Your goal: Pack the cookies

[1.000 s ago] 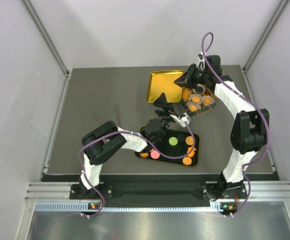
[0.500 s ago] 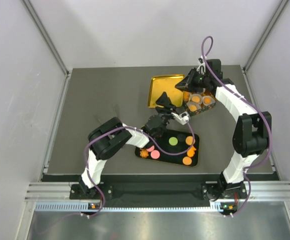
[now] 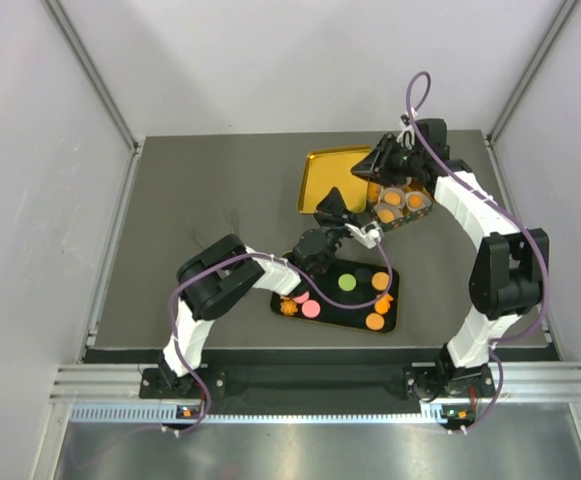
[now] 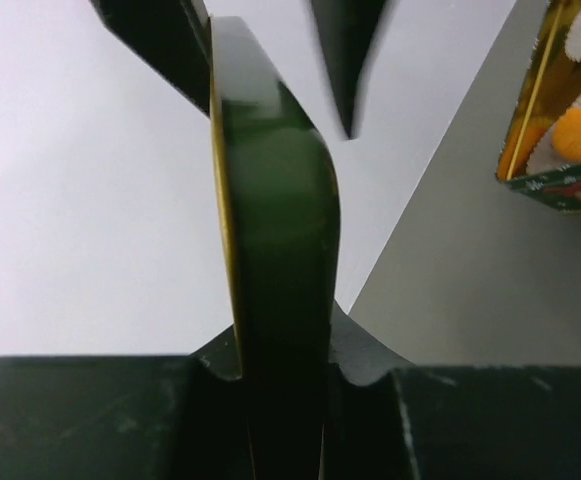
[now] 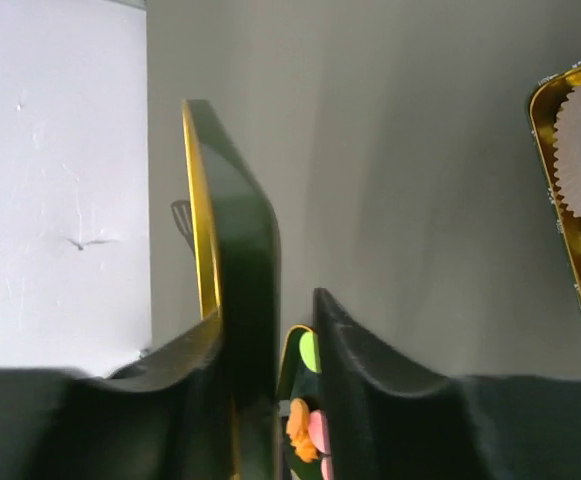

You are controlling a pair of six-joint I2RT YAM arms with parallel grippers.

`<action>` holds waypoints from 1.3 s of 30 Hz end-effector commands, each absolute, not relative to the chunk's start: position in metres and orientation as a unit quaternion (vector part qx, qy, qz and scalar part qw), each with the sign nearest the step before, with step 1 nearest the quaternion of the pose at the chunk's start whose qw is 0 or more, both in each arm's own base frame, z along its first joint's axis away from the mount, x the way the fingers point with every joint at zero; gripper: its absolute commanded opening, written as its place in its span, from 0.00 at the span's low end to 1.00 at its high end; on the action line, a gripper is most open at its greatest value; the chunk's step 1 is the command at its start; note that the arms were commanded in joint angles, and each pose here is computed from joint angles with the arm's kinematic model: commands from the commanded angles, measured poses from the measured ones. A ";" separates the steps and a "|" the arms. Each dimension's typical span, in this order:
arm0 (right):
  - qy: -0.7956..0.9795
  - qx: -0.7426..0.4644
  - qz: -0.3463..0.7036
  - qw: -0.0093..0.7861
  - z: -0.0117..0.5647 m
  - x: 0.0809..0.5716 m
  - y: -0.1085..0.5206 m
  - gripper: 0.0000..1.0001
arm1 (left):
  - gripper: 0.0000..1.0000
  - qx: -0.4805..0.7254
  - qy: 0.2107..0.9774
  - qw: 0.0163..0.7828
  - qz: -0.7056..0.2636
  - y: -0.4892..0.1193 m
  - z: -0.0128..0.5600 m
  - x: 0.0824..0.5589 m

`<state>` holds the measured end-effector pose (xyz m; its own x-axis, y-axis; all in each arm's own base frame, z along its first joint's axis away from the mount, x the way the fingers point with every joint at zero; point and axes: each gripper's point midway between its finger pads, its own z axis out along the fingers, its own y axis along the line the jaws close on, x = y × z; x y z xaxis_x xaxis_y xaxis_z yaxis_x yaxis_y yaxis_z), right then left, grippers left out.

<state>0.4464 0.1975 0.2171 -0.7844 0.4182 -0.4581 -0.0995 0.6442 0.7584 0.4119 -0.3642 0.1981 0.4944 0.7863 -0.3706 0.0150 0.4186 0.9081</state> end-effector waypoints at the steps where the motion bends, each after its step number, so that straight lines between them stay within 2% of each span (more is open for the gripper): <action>1: 0.840 0.073 0.410 0.348 0.242 0.443 0.195 0.48 | 0.00 0.337 0.415 0.818 0.211 -0.349 0.295 0.403; 3: 0.837 0.070 0.401 0.366 0.250 0.445 0.191 0.60 | 0.00 0.344 0.428 0.814 0.192 -0.352 0.294 0.402; 4: 0.836 0.073 0.392 0.376 0.252 0.448 0.187 0.70 | 0.00 0.347 0.433 0.811 0.187 -0.352 0.292 0.403; 9: 0.819 0.084 0.360 0.439 0.289 0.458 0.155 0.89 | 0.00 0.341 0.478 0.799 0.130 -0.355 0.291 0.403; 10: 0.816 0.091 0.350 0.451 0.295 0.461 0.148 0.95 | 0.00 0.348 0.496 0.787 0.115 -0.359 0.281 0.403; 15: 0.791 0.118 0.314 0.511 0.334 0.462 0.107 1.00 | 0.00 0.355 0.531 0.766 0.074 -0.366 0.273 0.406; 21: 0.801 0.163 0.246 0.521 0.317 0.469 0.064 1.00 | 0.00 0.313 0.603 0.733 0.013 -0.364 0.272 0.421; 24: 0.813 0.209 0.193 0.509 0.287 0.476 0.019 1.00 | 0.00 0.264 0.654 0.703 -0.094 -0.363 0.288 0.431; 26: 0.821 0.220 0.171 0.499 0.270 0.479 0.006 1.00 | 0.00 0.219 0.665 0.674 -0.235 -0.375 0.319 0.428; 27: 0.827 0.228 0.160 0.489 0.256 0.479 -0.003 0.98 | 0.00 0.193 0.686 0.650 -0.265 -0.360 0.318 0.442; 29: 0.834 0.245 0.132 0.476 0.234 0.481 -0.019 0.90 | 0.00 0.164 0.686 0.604 -0.370 -0.362 0.335 0.444; 31: 0.840 0.252 0.111 0.468 0.221 0.484 -0.029 0.81 | 0.00 0.130 0.685 0.574 -0.428 -0.362 0.343 0.444; 33: 0.846 0.265 0.097 0.452 0.201 0.487 -0.039 0.77 | 0.00 0.119 0.678 0.542 -0.482 -0.359 0.343 0.444; 36: 0.851 0.286 0.087 0.432 0.177 0.491 -0.056 0.61 | 0.00 0.077 0.656 0.480 -0.578 -0.361 0.347 0.443; 39: 0.859 0.299 0.086 0.407 0.157 0.496 -0.064 0.51 | 0.00 0.048 0.625 0.426 -0.653 -0.370 0.346 0.443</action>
<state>0.4903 -0.0419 0.1653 -0.4997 0.5728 -0.6498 0.3990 0.8180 0.4143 0.4773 -0.3414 0.3242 -0.4294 -0.4639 -0.7749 0.6138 0.4794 -0.6272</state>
